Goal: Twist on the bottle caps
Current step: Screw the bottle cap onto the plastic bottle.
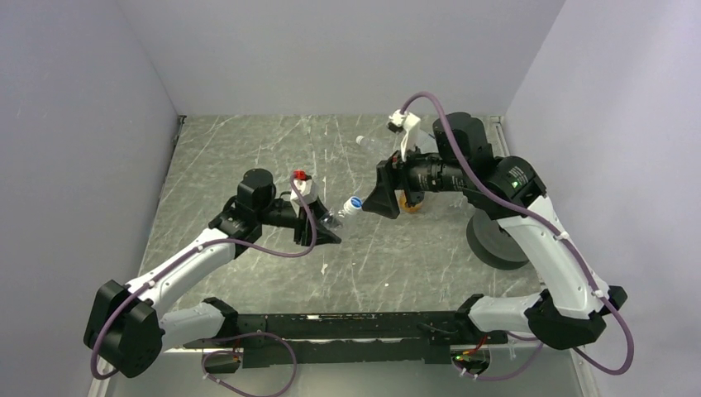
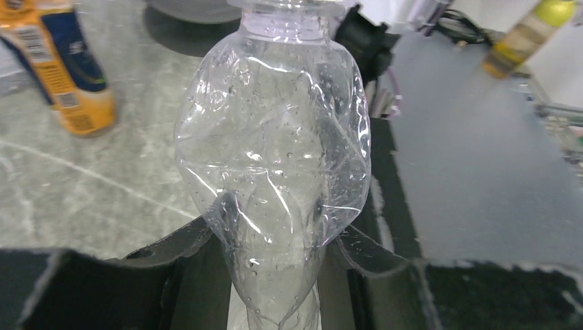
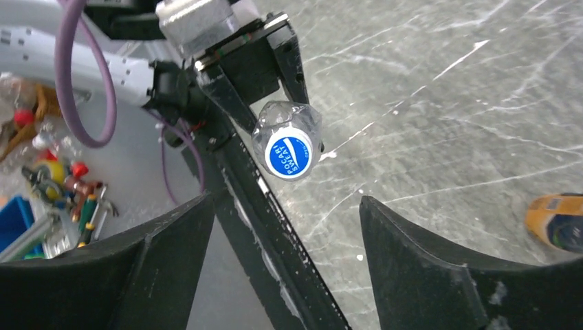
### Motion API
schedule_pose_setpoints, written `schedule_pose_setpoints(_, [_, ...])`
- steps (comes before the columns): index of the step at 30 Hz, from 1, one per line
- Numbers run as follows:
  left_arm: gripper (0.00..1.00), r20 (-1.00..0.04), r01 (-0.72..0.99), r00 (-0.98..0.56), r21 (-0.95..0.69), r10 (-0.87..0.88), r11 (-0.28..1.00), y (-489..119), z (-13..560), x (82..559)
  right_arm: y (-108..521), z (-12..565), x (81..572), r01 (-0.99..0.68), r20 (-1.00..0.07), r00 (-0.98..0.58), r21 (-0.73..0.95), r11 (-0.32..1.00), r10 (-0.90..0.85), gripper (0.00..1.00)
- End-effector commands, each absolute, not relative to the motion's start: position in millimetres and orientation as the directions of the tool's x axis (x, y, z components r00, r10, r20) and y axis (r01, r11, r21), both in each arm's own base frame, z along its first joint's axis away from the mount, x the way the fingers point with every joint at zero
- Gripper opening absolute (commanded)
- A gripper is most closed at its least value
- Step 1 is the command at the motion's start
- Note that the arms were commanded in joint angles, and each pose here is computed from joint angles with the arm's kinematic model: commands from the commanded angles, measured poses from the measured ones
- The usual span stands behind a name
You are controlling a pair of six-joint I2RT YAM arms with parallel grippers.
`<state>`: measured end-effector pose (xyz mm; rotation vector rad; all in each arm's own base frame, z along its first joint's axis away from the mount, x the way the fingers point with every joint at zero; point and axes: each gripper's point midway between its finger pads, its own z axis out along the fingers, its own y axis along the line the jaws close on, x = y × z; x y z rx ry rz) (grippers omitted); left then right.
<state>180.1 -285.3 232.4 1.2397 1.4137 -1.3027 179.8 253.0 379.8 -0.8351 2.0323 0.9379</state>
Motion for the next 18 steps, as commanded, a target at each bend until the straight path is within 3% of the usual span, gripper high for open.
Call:
schedule_pose_setpoints(1, [0.0,-0.972,0.956,-0.201,-0.221,0.119,-0.193,-279.2,258.6,145.5,264.8,373.8,155.4,-0.868,-0.822,-0.457,0.327,0.375,-0.34,0.77])
schedule_pose_setpoints(18, [0.0,-0.97,0.949,-0.203,-0.228,0.135,-0.217,-278.3,253.5,142.3,291.1,356.4,160.1,-0.882,-0.791,-0.439,0.288,0.373,-0.426,0.61])
